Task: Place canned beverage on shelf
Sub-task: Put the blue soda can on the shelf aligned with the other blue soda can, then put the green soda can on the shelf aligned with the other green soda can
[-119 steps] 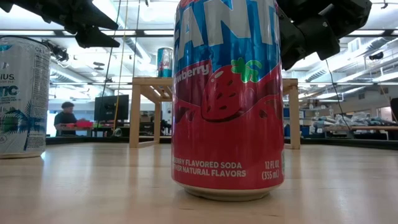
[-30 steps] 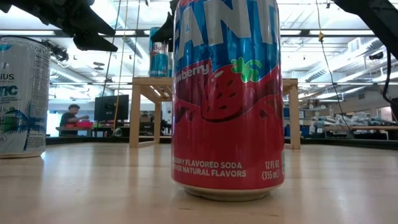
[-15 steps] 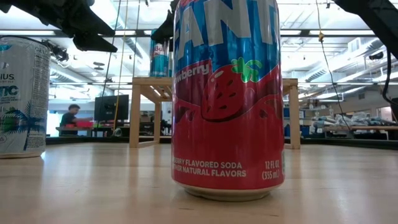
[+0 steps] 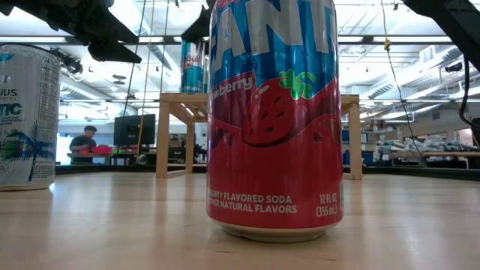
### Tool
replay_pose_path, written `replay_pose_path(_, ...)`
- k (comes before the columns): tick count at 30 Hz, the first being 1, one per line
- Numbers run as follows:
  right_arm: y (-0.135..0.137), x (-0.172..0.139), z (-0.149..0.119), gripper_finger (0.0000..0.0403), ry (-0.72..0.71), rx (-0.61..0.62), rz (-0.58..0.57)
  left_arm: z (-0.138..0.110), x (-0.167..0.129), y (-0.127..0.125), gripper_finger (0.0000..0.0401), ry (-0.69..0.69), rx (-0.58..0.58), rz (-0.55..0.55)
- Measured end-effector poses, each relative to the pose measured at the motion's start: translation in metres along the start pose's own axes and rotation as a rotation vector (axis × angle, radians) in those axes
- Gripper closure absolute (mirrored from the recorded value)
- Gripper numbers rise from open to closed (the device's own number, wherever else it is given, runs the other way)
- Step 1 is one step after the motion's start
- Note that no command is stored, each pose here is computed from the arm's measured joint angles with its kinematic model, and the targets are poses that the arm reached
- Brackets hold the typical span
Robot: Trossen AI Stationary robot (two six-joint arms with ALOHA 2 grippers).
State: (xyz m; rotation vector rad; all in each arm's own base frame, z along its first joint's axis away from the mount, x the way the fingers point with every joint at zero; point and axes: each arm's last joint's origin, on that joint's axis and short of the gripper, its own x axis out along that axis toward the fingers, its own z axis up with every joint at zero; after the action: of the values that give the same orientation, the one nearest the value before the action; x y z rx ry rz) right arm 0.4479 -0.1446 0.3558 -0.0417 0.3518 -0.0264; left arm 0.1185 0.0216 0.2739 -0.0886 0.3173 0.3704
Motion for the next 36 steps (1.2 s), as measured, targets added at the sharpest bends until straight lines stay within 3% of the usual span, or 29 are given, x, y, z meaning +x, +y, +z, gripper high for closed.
replay_pose_path(11,0.0,-0.022,0.038,0.0025,-0.062,-0.019,-0.011,-0.001,0.0,0.0,0.0012,0.01,0.002,0.001)
replay_pose_path(16,0.006,-0.036,0.047,0.0025,0.014,0.001,0.011,-0.002,0.0,0.0,0.0012,0.023,0.004,0.003)
replay_pose_path(27,0.024,-0.047,0.039,0.0025,0.224,0.047,0.069,-0.002,0.0,0.0,0.0012,0.022,0.056,0.002)
replay_pose_path(36,0.046,-0.062,0.049,0.0025,0.262,-0.022,0.0,-0.002,0.0,0.0,0.0012,0.021,0.025,0.002)
